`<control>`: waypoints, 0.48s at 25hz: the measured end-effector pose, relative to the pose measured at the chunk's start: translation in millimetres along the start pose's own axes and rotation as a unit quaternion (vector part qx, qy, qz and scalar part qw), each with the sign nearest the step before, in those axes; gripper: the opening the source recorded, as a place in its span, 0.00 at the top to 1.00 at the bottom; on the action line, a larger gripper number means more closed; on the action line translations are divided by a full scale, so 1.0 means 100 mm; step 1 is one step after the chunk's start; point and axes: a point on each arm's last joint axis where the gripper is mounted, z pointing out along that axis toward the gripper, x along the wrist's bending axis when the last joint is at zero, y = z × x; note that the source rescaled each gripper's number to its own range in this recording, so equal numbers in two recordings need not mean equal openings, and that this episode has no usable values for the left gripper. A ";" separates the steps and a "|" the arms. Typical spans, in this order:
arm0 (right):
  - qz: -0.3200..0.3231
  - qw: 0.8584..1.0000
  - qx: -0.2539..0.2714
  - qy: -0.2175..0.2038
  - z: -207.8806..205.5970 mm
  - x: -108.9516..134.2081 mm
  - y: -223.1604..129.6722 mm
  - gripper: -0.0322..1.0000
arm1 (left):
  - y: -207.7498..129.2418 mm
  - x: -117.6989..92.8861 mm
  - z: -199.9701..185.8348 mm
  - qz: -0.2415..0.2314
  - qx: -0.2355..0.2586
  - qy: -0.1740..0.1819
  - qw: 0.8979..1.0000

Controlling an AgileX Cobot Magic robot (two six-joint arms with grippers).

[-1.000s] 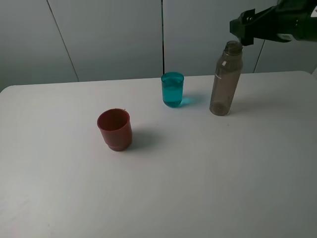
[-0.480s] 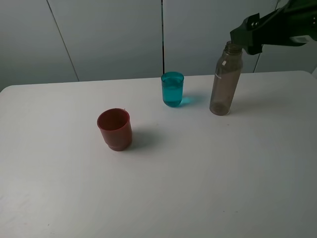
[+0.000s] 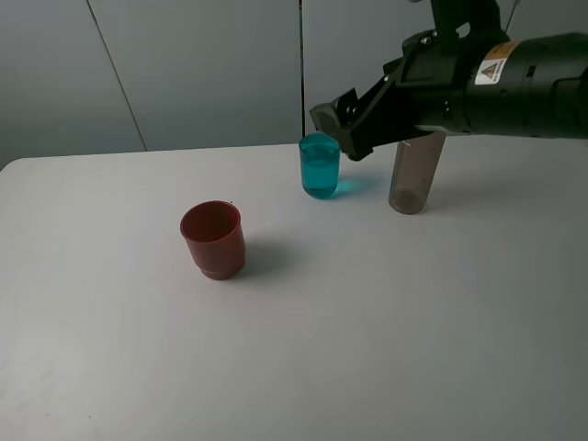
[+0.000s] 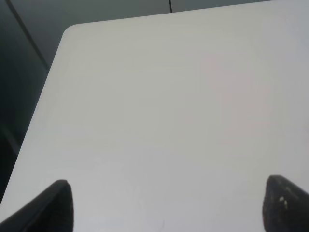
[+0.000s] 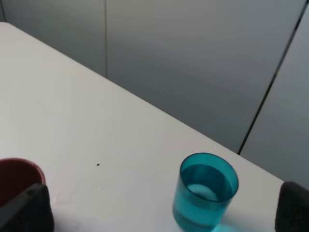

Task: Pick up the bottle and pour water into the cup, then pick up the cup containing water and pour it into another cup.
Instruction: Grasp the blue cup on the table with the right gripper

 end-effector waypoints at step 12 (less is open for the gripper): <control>0.004 0.986 -0.078 0.144 0.32 0.42 -0.77 0.01 | 0.00 0.00 0.00 -0.001 0.000 0.000 1.000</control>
